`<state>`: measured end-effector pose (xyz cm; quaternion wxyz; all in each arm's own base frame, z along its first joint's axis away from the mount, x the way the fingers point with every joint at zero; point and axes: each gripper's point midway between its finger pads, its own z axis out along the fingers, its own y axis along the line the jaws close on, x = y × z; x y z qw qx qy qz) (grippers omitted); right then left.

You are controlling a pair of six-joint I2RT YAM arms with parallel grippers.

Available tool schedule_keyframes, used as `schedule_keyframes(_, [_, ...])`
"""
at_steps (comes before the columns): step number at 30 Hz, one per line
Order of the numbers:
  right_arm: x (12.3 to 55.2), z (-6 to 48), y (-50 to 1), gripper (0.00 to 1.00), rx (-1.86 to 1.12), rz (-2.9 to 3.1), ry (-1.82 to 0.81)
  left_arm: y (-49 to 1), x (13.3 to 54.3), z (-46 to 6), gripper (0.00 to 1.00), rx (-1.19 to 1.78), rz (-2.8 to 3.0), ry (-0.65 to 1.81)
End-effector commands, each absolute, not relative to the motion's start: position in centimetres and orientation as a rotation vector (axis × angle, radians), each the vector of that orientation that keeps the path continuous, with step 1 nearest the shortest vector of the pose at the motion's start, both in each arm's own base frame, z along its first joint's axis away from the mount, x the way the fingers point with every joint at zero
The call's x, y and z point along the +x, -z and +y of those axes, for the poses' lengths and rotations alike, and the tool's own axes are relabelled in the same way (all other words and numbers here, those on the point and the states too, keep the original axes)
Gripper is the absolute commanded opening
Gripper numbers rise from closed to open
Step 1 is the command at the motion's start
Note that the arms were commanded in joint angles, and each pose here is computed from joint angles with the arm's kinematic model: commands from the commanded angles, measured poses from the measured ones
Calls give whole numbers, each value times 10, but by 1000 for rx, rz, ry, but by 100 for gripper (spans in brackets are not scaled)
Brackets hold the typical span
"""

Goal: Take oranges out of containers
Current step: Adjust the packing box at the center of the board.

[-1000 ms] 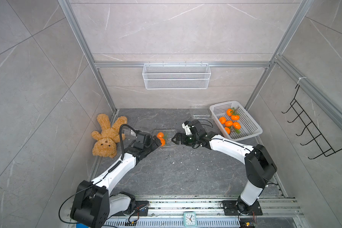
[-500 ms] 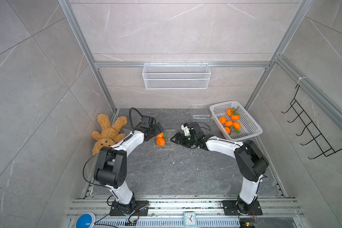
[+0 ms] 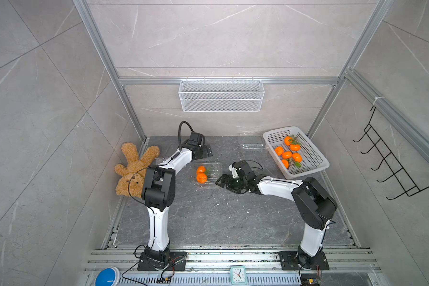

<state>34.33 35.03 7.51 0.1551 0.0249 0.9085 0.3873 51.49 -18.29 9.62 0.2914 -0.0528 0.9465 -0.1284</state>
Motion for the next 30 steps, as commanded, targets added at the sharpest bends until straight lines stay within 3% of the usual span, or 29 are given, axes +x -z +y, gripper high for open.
schedule_keyframes(1, [356,358,-81,82,80,2594,-1105,-102,502,-193,96,-49,2547,360])
schedule_keyframes(10, [406,349,-82,72,129,2572,-1083,-98,461,-200,96,-116,2575,473])
schedule_keyframes(17, [431,344,-100,76,77,2572,-1031,-98,419,-214,96,-218,2559,666])
schedule_keyframes(24, [376,312,-123,100,135,2551,-1057,-107,396,-190,97,-278,2560,576])
schedule_keyframes(30, [306,306,-103,100,222,2593,-1070,-107,396,-179,97,-248,2576,475])
